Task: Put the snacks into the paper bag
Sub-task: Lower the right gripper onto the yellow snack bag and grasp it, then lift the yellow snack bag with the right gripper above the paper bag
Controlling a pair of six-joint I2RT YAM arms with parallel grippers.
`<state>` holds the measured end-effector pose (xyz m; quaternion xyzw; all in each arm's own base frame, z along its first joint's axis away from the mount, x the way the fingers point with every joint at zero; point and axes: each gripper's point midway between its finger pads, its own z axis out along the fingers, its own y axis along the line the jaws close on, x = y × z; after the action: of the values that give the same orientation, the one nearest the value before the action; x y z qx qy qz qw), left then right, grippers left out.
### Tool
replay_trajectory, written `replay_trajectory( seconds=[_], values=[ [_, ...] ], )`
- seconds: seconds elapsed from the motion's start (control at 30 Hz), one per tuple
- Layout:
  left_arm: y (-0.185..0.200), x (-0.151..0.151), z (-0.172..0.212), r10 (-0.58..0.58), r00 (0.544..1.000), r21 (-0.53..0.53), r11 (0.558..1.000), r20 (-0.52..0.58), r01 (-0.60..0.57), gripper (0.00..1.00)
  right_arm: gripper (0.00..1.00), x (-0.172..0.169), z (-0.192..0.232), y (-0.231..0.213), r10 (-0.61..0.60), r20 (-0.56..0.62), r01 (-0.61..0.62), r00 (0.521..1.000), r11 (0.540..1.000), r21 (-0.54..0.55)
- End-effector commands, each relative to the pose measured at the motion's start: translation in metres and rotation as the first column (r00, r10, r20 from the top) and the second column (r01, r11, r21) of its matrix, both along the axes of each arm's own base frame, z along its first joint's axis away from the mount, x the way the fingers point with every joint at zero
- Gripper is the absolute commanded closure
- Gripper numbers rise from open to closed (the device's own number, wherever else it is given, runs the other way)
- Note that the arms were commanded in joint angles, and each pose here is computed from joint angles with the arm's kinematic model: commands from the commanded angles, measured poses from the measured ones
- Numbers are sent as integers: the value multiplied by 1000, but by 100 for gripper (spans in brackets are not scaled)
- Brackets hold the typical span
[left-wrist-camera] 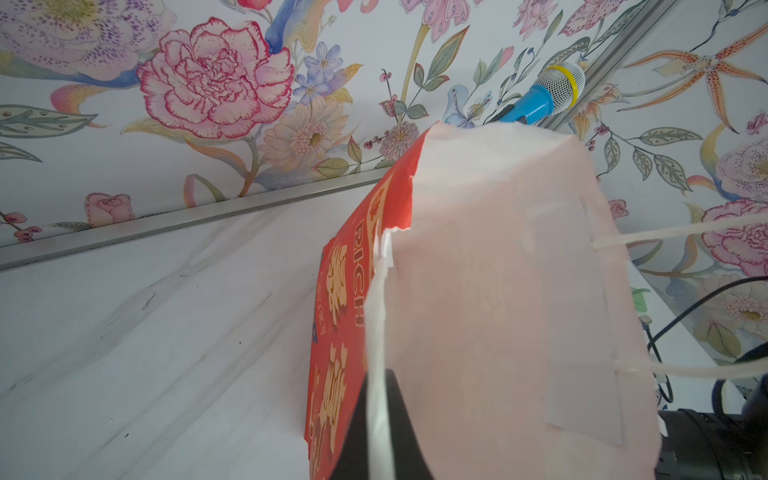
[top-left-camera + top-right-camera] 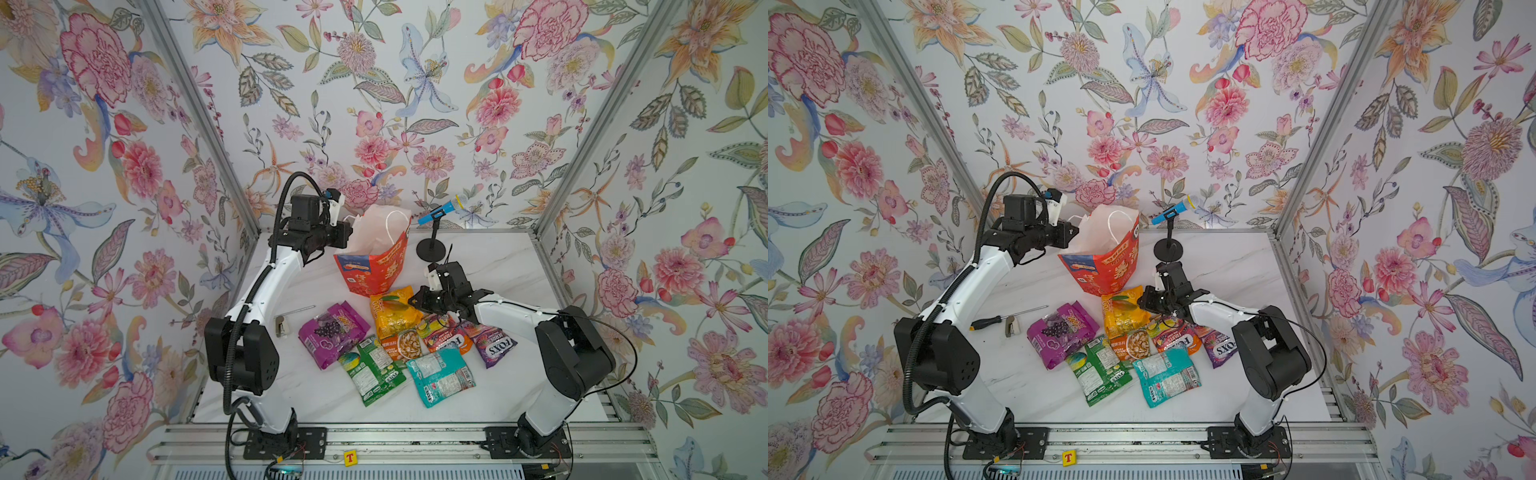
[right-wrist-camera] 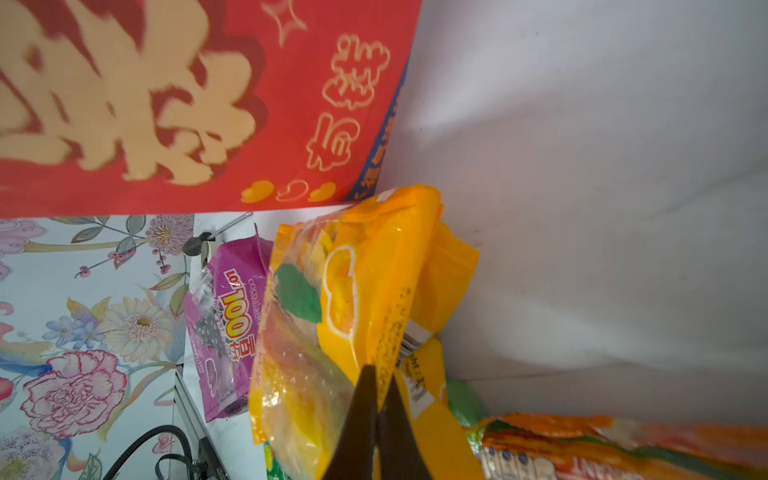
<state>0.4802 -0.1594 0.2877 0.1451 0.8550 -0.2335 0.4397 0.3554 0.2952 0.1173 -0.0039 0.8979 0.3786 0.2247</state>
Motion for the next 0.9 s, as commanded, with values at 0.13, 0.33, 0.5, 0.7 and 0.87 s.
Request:
replay_trajectory(
  seconds=[0.13, 0.33, 0.5, 0.7, 0.87],
  values=[
    [1, -5, 12, 8, 1000, -70, 998, 11, -7, 100, 100, 10, 136, -11, -77, 288, 51, 955, 994, 95],
    [0, -5, 18, 35, 999, -126, 991, 8, -33, 100, 100, -2, 218, -31, -146, 448, 116, 882, 989, 93],
    [0, -5, 17, 70, 997, -189, 979, -30, -74, 100, 100, -7, 295, -50, -234, 586, 180, 776, 972, 149],
    [-5, -10, 29, 81, 996, -242, 966, -49, -90, 100, 100, -14, 357, -41, -221, 698, 131, 681, 975, 181],
    [-16, -23, 43, 65, 995, -256, 963, -73, -82, 100, 100, -15, 376, -46, -221, 741, 138, 634, 975, 173]
  ],
)
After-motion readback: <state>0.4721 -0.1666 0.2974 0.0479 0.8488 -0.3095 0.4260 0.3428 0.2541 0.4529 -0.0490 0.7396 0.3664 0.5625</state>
